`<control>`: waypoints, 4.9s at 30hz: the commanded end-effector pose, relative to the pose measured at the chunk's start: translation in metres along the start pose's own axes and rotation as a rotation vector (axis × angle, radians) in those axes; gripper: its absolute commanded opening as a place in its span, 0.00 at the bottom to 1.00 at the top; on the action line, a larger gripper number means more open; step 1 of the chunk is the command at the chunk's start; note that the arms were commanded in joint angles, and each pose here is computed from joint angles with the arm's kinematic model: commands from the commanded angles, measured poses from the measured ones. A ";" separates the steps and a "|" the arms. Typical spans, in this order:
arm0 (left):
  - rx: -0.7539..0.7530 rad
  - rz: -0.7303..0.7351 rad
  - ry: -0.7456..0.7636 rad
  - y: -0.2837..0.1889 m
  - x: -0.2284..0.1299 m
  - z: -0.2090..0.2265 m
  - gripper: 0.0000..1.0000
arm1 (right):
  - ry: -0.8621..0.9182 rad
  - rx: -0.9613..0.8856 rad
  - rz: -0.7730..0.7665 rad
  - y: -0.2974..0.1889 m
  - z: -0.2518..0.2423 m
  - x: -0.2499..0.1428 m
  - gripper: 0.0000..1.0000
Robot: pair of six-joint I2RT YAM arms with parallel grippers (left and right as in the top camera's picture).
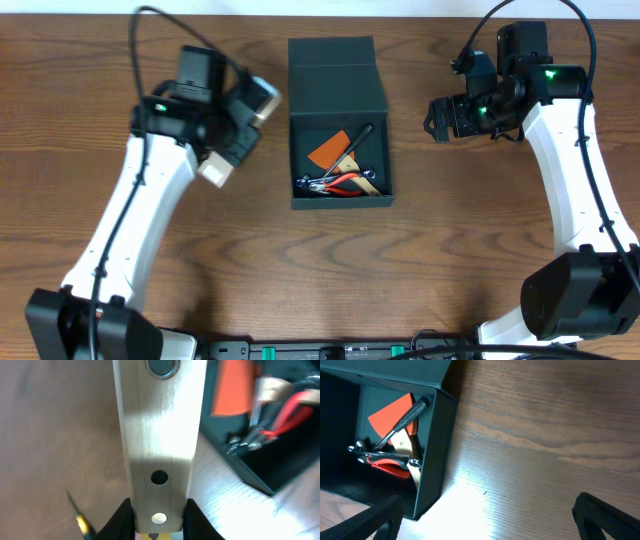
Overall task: Pack container
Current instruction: 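Carry the wooden-handled tool into the box and release it, then move the left gripper over the yellow-black screwdriver, then lower the left gripper and grasp the screwdriver handle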
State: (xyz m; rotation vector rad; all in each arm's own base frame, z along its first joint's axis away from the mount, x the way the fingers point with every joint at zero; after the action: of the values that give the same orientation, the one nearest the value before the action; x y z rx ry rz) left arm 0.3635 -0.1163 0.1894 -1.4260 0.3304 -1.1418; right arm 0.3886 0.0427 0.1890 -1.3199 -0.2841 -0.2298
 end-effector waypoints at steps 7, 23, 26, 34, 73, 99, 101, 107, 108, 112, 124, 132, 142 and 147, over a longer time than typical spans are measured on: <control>0.026 -0.240 0.525 0.002 0.097 -0.065 0.06 | 0.012 -0.001 0.005 0.002 -0.003 0.000 0.99; -0.113 -0.123 0.612 0.084 0.086 -0.099 0.06 | 0.012 -0.002 0.006 0.002 -0.003 0.000 0.99; -0.108 -0.129 0.613 0.083 0.087 -0.099 0.06 | 0.012 -0.002 0.005 0.002 -0.003 0.000 0.99; -0.114 -0.131 0.701 0.083 0.093 -0.118 0.06 | 0.011 -0.002 0.005 0.002 -0.003 0.000 0.99; -0.183 -0.018 0.768 0.106 0.066 -0.130 0.49 | 0.015 -0.002 0.019 0.001 -0.003 -0.004 0.99; 0.042 0.040 0.132 0.033 0.067 -0.064 0.98 | -0.004 -0.018 0.021 0.001 -0.006 -0.004 0.99; 0.084 0.057 -0.018 0.004 0.054 -0.038 0.98 | -0.004 -0.018 0.019 0.001 -0.006 -0.003 0.99; 0.232 0.038 -0.477 -0.064 -0.006 0.049 0.98 | -0.004 -0.017 0.019 0.001 -0.006 -0.003 0.99; 0.233 0.037 -0.515 -0.068 -0.015 0.056 0.98 | -0.004 -0.017 0.019 0.001 -0.006 -0.003 0.99; 0.234 0.091 -0.678 -0.068 -0.064 0.087 0.99 | -0.004 -0.017 0.019 0.001 -0.006 -0.003 0.99; 0.123 0.348 -0.747 0.004 -0.164 0.106 0.98 | -0.004 -0.017 0.020 0.001 -0.006 -0.004 0.99; 0.060 0.398 -0.684 0.055 -0.191 0.082 0.99 | -0.003 -0.017 0.021 0.001 -0.006 -0.004 0.99; 0.044 0.399 -0.605 0.086 -0.213 0.061 0.99 | -0.001 -0.018 0.028 0.001 -0.006 -0.005 0.99; 0.039 0.392 -0.546 0.088 -0.214 0.062 0.99 | 0.000 -0.018 0.036 0.001 -0.006 -0.007 0.99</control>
State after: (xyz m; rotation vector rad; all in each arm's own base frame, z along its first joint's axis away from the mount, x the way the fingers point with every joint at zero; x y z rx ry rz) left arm 0.3473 0.0643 0.0352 -1.4944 0.1387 -0.3761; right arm 0.3826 0.0407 0.1863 -1.3355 -0.2624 -0.2103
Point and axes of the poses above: each gripper's point midway between its finger pads, its own y axis out along the fingers, its own z axis along the line the jaws close on, x = y × z, the point moved 1 cm from there along -y, back along the fingers, and after that the axes turned 9 degrees about y, right-handed, at the moved point
